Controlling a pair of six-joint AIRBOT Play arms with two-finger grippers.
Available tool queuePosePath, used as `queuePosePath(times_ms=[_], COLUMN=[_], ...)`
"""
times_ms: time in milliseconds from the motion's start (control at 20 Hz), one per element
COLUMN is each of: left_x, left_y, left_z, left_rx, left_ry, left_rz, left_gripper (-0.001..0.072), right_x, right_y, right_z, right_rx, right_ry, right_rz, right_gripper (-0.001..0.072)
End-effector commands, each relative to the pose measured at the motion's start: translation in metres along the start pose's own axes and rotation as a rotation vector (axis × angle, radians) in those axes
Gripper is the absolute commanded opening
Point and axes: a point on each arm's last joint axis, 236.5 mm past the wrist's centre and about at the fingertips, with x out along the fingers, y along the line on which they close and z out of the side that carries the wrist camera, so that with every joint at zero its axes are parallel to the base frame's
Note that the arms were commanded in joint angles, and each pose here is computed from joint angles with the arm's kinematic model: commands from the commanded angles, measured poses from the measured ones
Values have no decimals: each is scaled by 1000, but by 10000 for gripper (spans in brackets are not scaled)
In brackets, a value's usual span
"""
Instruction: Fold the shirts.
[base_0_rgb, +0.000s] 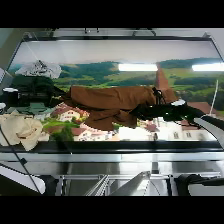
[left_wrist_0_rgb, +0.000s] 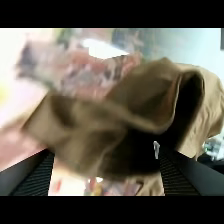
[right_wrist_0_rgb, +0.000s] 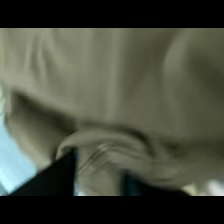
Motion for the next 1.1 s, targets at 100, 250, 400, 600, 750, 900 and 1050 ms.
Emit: queuePosePath(times_ms=[100, 250, 400, 600, 750, 900, 1050], left_x=[48, 37, -7, -110, -191, -253, -278], left_y=[-8, -35, -96, -268, -382, -457, -484], left_z=[3, 15, 26, -3, -49, -95, -132], left_rx=[58, 125, 255, 557, 800, 976, 1068], left_ry=[119, 106, 74, -26, -176, -337, -415], left_rz=[2, -20, -77, -354, -436, -462, -446], left_gripper=[-8, -1, 16, 17, 20, 21, 23], right_x=[5, -3, -39, -163, -283, -395, -439], right_y=[16, 35, 75, 191, 285, 353, 373], right_z=[12, 5, 12, 36, 23, -4, -30], right_rx=[-13, -60, -155, -431, -714, -917, -978], right_ry=[-17, 11, -21, -281, -581, -962, -1134], right_rz=[51, 106, 192, 366, 401, 322, 270], right_gripper=[23, 23, 23, 23, 24, 24, 24])
